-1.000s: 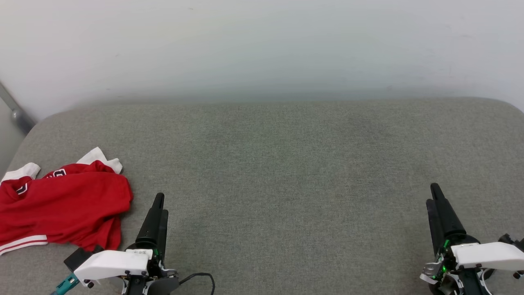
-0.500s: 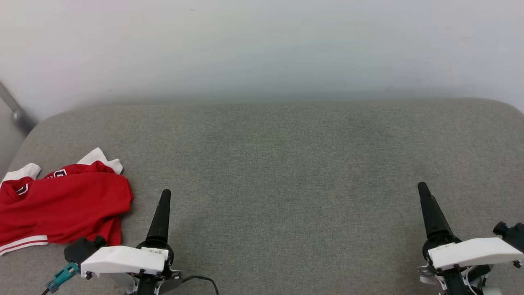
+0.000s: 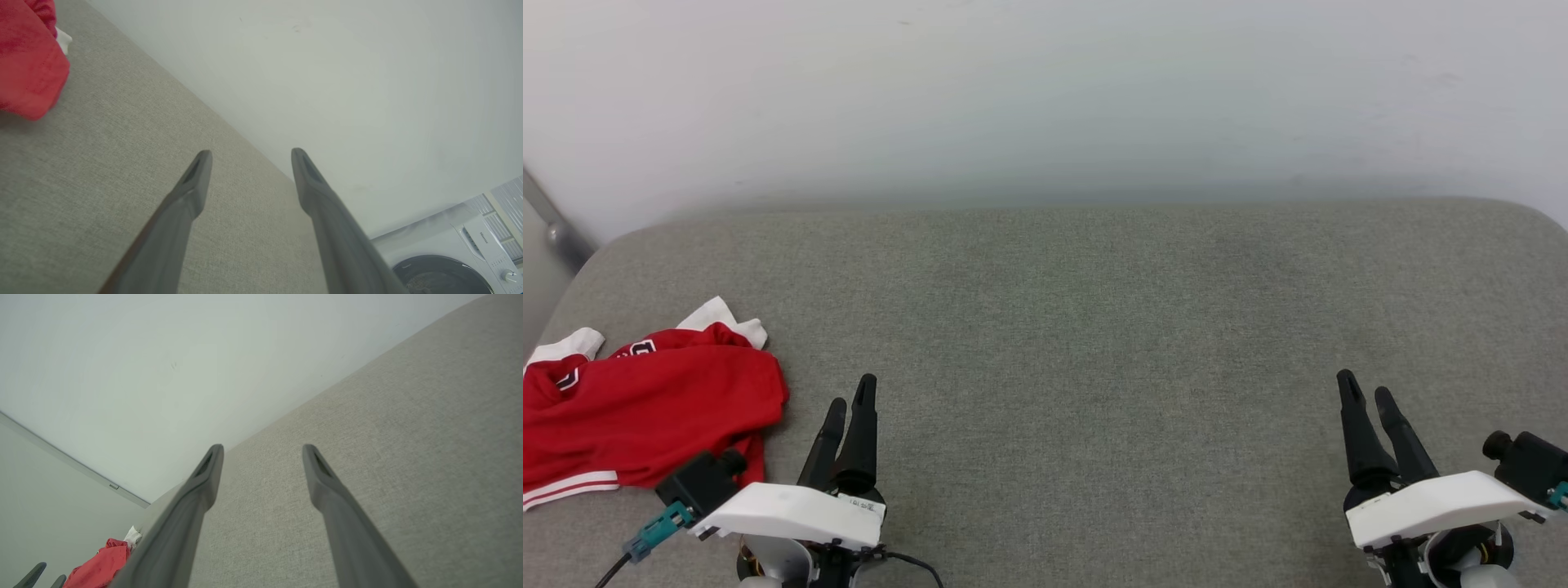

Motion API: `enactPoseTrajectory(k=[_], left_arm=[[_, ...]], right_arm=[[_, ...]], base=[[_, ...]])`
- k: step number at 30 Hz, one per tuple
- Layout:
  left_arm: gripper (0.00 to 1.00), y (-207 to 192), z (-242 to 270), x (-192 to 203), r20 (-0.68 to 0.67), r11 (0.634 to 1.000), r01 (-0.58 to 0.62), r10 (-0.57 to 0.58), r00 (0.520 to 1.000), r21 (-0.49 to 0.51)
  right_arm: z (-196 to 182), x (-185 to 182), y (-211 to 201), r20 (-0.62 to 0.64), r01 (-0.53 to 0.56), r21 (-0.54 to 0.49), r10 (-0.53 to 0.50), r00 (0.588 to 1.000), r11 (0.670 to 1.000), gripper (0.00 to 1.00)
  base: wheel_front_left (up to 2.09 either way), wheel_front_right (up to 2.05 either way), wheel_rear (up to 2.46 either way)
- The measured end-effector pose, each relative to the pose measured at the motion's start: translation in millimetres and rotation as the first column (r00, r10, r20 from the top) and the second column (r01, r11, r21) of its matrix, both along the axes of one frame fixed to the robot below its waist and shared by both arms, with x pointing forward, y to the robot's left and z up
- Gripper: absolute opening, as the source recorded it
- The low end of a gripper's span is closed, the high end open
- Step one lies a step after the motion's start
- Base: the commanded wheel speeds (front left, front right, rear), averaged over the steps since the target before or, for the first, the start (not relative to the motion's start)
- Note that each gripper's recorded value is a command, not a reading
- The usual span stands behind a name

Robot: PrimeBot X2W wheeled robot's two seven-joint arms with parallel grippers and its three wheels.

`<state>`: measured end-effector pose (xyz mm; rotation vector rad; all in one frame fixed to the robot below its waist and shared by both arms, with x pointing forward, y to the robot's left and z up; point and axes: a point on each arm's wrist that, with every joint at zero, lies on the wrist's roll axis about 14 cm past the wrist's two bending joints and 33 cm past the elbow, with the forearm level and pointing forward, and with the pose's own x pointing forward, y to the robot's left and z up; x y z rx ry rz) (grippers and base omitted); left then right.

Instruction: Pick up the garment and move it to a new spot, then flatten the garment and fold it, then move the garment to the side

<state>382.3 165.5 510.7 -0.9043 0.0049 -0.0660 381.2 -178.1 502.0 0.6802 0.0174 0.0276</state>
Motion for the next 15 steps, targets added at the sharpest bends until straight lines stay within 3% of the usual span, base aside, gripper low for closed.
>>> enactPoseTrajectory(k=[15], left_arm=[[1.0,4,10,1,0.061,0.953,-0.016,-0.002,0.998,0.302]], right_arm=[[12,6,15,0.045,-0.047,-0.246,0.06,0.997,0.968,1.0]], base=[[0.0,0.0,0.0]])
